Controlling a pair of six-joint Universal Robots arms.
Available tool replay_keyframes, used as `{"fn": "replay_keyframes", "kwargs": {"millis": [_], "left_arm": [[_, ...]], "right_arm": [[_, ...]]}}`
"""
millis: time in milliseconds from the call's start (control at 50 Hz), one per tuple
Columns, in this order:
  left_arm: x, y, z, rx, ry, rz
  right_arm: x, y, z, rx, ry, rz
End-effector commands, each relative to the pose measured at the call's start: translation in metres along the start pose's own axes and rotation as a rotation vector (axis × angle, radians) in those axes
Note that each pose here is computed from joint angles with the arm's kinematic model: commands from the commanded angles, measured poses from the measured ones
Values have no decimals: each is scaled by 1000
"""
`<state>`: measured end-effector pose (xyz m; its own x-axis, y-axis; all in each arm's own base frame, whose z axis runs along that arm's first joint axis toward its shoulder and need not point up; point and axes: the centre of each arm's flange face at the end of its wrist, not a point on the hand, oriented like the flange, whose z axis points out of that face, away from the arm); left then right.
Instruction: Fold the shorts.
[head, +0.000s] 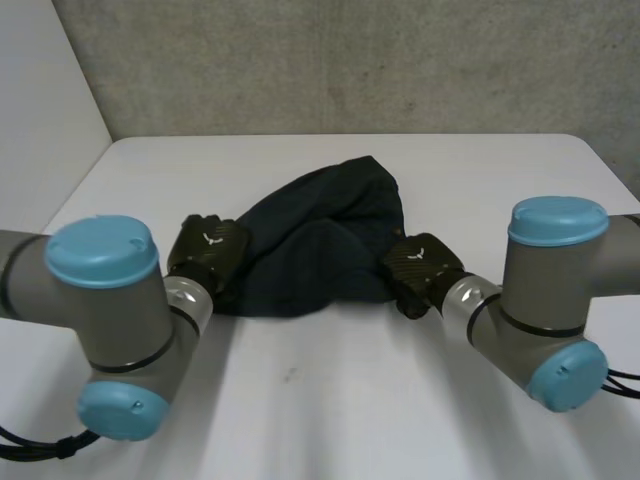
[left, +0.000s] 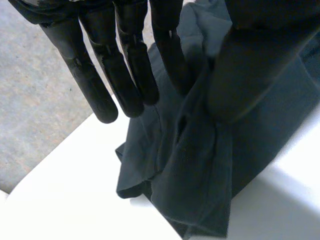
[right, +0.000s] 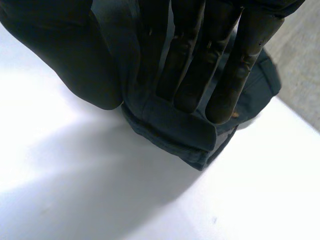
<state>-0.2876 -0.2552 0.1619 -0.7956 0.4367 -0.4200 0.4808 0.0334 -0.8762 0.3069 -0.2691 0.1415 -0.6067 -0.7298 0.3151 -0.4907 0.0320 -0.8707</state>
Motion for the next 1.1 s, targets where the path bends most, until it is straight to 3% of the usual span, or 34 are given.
{"fn": "replay_keyframes", "kwargs": {"millis": [20, 180, 320, 540, 840, 1100], "left_arm": [[-18, -30, -28, 74, -29, -15], [-35, -50, -58, 144, -68, -30], [-45, -40, -81, 96, -82, -34], [-20, 3, -100, -37, 67, -83], [-32, 40, -30, -124, -1, -117], [-24, 49, -10, -147, 20, -104]], "right_arm": [[12, -8, -30, -13, 27, 24], [34, -12, -63, 5, 105, 50], [49, -16, -81, 31, 159, 56], [37, -1, -85, -9, 118, 83], [30, 22, -29, 12, 77, 131], [27, 29, 0, 12, 58, 123]]}}
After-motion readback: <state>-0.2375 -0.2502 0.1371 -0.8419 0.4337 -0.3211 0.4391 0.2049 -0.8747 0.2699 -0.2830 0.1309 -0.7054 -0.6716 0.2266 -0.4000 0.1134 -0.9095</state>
